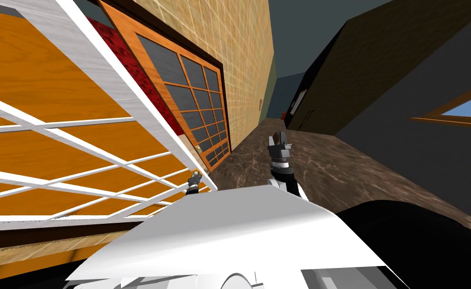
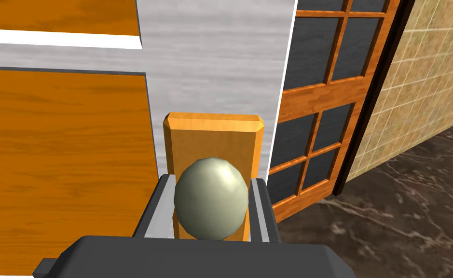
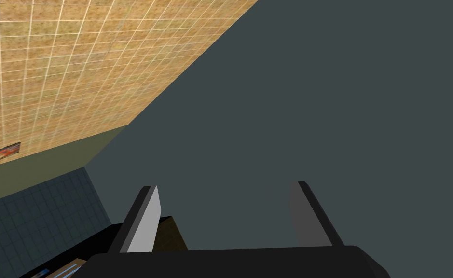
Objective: Pull the door open
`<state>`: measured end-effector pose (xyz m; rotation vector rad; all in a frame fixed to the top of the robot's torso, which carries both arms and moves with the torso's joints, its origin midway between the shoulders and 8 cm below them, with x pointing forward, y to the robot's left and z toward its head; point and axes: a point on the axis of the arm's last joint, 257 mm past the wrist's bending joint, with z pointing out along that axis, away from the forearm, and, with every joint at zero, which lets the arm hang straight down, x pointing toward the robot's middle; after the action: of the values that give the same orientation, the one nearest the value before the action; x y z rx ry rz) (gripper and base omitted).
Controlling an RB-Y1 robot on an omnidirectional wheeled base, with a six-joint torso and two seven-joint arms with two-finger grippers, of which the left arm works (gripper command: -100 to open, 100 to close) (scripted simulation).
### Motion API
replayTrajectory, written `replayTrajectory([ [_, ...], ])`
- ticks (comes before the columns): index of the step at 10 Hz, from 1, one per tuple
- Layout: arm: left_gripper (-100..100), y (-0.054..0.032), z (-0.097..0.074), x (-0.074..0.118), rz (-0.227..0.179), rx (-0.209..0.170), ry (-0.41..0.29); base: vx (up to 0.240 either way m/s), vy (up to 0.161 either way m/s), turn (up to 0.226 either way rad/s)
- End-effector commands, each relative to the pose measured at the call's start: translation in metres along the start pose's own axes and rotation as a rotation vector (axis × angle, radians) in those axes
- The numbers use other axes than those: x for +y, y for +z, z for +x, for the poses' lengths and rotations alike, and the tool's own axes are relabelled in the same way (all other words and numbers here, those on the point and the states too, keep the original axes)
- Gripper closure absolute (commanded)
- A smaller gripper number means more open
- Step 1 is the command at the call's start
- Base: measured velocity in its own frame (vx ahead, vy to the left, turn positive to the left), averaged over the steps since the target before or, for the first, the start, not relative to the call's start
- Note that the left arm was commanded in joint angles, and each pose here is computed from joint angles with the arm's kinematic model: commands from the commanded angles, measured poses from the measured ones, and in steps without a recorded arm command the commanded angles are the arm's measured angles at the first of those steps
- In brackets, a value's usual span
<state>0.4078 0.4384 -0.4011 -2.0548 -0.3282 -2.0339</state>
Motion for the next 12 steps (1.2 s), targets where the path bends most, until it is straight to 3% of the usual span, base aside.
replayTrajectory([
  [1,100,-0.0026,0.000,0.005,-0.026,0.002,-0.001,-0.218,0.027,-0.074],
  [7,100,-0.0109,0.003,0.019,-0.125,0.009,-0.006,-0.220,0.010,-0.068],
  [8,100,-0.0089,0.003,0.017,-0.115,0.008,-0.002,-0.112,-0.011,-0.009],
  [9,100,-0.0250,0.001,0.015,-0.162,0.010,0.003,-0.108,-0.009,0.007],
  [12,100,-0.0411,0.002,0.012,-0.216,0.016,0.005,-0.121,0.009,0.004],
])
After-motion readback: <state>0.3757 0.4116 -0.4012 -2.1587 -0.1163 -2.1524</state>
